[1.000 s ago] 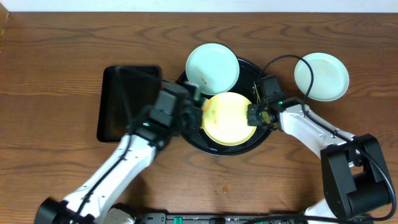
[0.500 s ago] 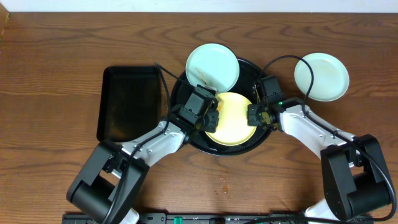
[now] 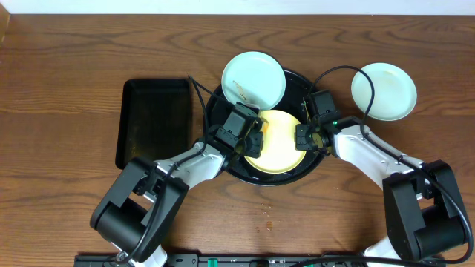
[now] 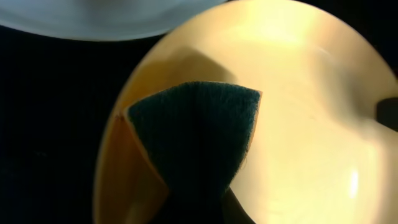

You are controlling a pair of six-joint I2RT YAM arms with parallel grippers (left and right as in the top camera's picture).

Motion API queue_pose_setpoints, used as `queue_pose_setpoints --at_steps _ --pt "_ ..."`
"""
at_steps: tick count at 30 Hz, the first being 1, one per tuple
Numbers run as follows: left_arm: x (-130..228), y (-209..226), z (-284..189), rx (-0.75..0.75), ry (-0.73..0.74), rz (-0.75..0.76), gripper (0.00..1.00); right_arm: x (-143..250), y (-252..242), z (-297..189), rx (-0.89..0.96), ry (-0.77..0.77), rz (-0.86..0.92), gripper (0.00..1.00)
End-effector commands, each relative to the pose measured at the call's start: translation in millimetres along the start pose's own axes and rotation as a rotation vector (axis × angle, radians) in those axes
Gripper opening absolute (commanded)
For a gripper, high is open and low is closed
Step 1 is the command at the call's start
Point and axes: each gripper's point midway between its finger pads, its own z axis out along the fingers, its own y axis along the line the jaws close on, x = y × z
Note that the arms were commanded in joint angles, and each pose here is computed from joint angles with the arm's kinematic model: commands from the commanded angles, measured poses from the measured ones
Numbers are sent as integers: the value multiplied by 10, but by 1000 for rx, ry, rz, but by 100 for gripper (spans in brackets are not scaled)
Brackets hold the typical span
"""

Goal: Clean dirty plates on tray and stack at the side
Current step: 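Scrub the yellow plate with the sponge while right gripper holds it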

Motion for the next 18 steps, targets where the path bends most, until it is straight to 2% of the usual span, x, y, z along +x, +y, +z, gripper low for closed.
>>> queue_pose_setpoints --at_steps 1,3,12,14,18 --pt "47 -87 62 50 34 -51 7 149 -83 91 51 34 1 1" --pt "81 -89 92 56 46 -72 7 150 -83 91 51 34 1 1" --pt "241 -531 195 338 147 -161 7 151 -85 91 51 34 0 1" --pt "134 -703 92 433 130 -141 7 149 -84 91 51 34 1 1" --pt "-330 -855 -233 466 -6 -97 7 149 -84 91 51 34 1 1"
